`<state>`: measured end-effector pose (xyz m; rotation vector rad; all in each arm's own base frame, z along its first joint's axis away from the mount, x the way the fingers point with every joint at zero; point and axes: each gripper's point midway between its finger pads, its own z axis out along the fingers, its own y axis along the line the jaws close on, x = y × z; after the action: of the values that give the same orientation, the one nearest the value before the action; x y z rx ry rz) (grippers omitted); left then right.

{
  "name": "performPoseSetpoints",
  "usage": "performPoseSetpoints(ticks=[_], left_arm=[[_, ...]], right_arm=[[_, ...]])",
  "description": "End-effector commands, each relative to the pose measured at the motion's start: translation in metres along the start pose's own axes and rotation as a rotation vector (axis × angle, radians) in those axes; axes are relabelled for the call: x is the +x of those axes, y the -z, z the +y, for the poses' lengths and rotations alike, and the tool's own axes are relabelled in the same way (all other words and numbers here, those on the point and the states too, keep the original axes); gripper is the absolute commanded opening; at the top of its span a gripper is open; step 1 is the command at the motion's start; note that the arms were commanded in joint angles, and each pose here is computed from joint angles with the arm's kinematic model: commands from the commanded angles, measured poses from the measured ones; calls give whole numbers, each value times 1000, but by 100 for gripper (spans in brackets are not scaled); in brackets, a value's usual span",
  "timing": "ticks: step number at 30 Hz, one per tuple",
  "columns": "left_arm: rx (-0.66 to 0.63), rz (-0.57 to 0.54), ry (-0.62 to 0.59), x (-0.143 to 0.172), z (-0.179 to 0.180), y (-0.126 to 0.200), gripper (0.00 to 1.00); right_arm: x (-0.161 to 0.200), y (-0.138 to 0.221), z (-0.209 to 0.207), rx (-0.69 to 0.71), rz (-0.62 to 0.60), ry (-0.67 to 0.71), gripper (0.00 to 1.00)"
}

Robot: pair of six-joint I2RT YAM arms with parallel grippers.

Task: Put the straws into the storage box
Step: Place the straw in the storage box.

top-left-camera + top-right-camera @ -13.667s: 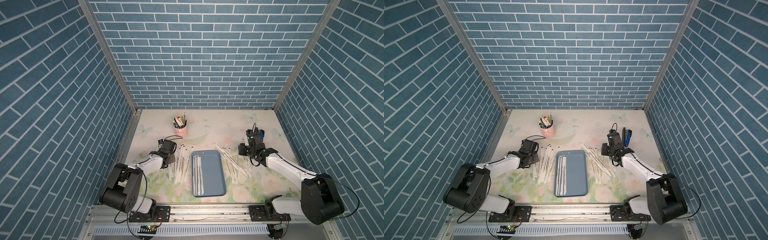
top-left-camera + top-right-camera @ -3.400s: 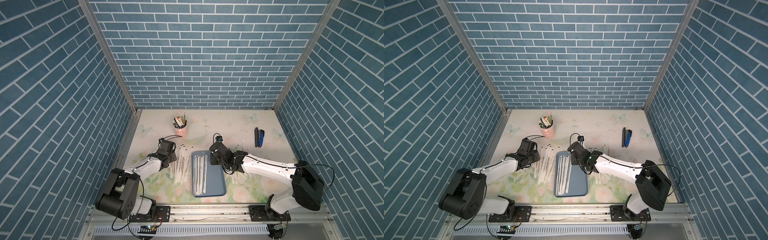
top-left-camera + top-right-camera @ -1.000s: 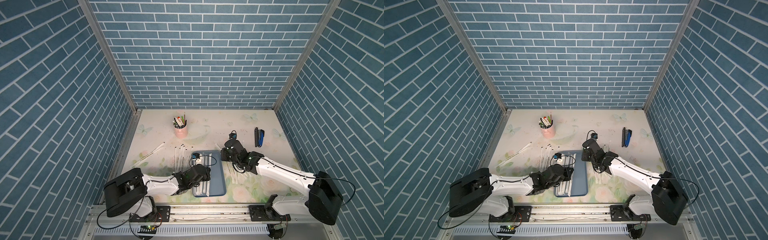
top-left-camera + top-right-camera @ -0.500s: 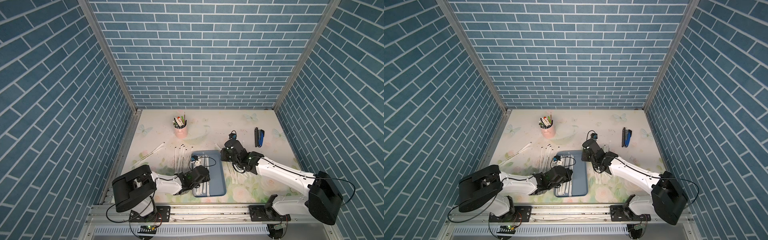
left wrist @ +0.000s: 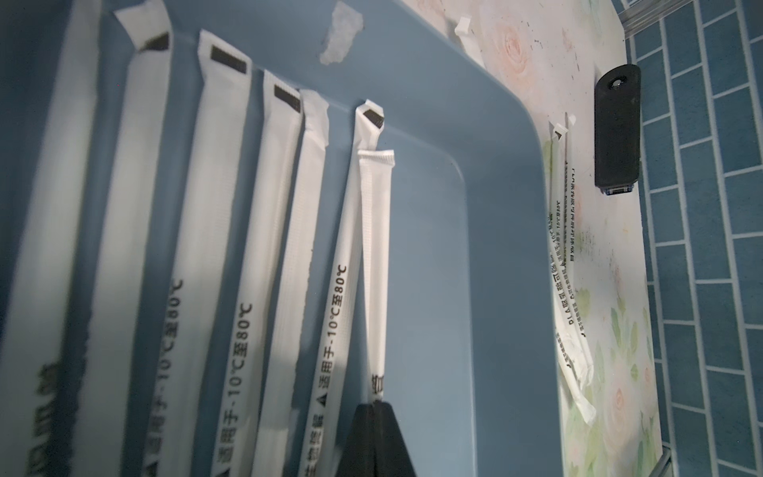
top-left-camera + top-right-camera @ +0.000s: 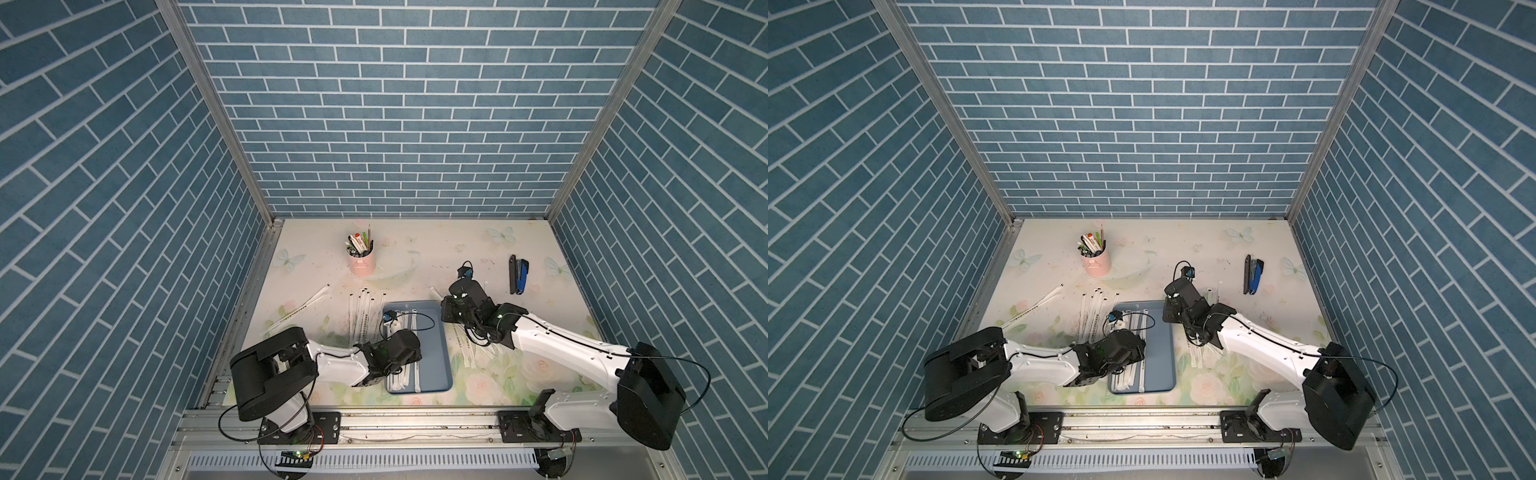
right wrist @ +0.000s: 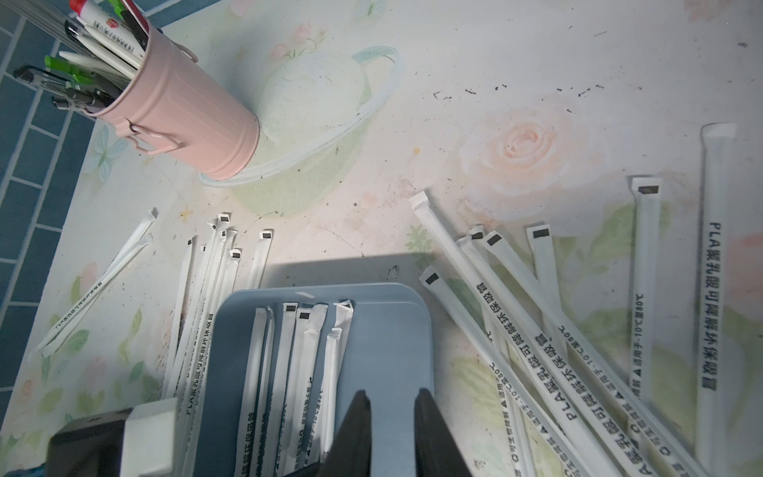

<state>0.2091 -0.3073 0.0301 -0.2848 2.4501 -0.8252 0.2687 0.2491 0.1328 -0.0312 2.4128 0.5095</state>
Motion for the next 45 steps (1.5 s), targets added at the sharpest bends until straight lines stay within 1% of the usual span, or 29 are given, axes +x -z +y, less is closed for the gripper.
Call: performPoseSetpoints(ticks=[1, 13, 20, 25, 27, 31, 37, 41, 43, 45], left_arm=[[-34, -9, -5, -3, 5, -1, 0], [-68, -21, -9, -6, 10, 3, 0], [-61, -29, -22, -9, 5, 5, 7], [-62, -55, -30, -17, 0, 11, 9], [-62, -65, -59, -20, -3, 14, 11], [-60, -77, -68, -25, -6, 18, 14], [-73, -76, -71, -24, -3, 16, 14], [-77, -88, -103, -29, -7, 20, 15], [-89, -111, -142, -36, -10, 26, 16], [-91, -137, -197, -45, -16, 36, 19]], right_arm=[[4, -4, -2, 6, 8, 17, 21], [5, -6, -3, 6, 12, 15, 21], [9, -8, -3, 7, 21, 19, 21], [11, -10, -4, 10, 29, 23, 21], [12, -10, -5, 12, 33, 23, 21], [14, -12, -4, 7, 42, 31, 21], [13, -11, -3, 5, 43, 41, 21], [15, -11, -3, 2, 53, 44, 21], [18, -11, -5, 8, 64, 51, 21], [19, -9, -7, 20, 71, 75, 21]])
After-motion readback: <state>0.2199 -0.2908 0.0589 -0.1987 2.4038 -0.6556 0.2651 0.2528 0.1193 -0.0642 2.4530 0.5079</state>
